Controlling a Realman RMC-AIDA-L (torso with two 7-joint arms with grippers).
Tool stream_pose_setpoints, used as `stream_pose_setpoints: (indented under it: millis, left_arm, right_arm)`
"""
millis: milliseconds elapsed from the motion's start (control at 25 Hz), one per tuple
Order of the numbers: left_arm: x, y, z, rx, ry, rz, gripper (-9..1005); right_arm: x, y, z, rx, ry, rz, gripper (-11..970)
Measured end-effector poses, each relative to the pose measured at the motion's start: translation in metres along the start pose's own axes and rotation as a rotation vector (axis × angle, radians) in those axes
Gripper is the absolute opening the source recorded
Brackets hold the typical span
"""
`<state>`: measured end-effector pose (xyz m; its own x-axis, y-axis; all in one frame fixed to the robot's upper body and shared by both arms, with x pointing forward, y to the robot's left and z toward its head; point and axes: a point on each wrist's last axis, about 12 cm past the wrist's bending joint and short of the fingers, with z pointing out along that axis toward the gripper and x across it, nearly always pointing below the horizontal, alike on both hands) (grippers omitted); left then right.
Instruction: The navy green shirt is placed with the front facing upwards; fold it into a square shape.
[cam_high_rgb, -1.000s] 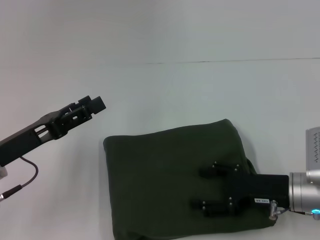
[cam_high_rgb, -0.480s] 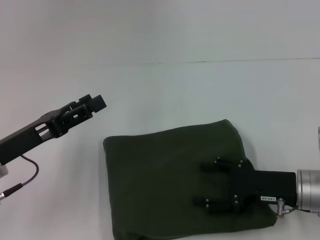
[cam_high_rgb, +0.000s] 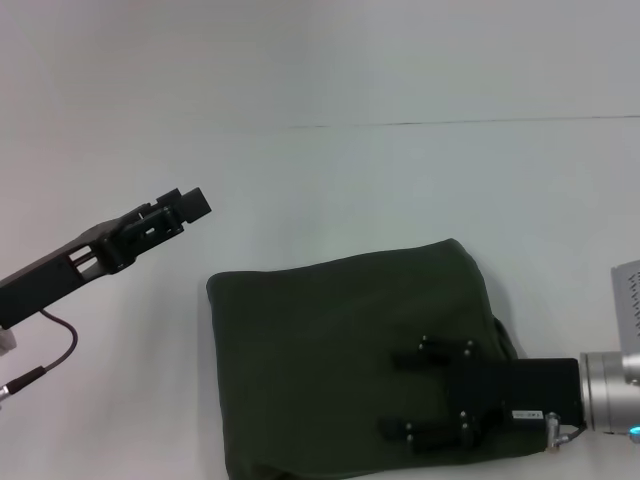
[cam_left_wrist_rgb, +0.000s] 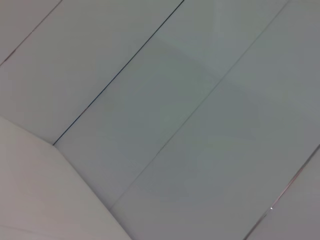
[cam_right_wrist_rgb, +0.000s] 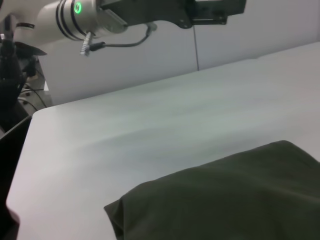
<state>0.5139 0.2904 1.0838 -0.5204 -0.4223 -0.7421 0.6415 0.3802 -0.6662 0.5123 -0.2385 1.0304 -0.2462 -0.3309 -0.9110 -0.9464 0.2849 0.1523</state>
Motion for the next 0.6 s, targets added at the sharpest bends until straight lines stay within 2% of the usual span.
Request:
stream_pose_setpoints:
  millis: [120, 280, 440, 600]
  left_arm:
    - [-0.002, 0.002, -0.001, -0.010, 0.017, -0.053, 922]
    - [-0.016, 0.005, -0.007, -0.045, 0.099, -0.204, 921]
    - [-0.028, 0.012, -0.013, -0.154, 0.289, -0.396, 921]
    - [-0.030, 0.021, -0.008, -0.292, 0.445, -0.487, 921]
  right_arm:
    - [-0.004, -0.001, -0.007, 0.010, -0.050, 0.001, 925]
    - [-0.017, -0.001, -0.030, 0.052, -0.207, 0.013, 925]
    - [-0.023, -0.002, -0.062, 0.120, -0.345, 0.090, 925]
    - [-0.018, 0.000, -0.088, 0.188, -0.419, 0.135, 925]
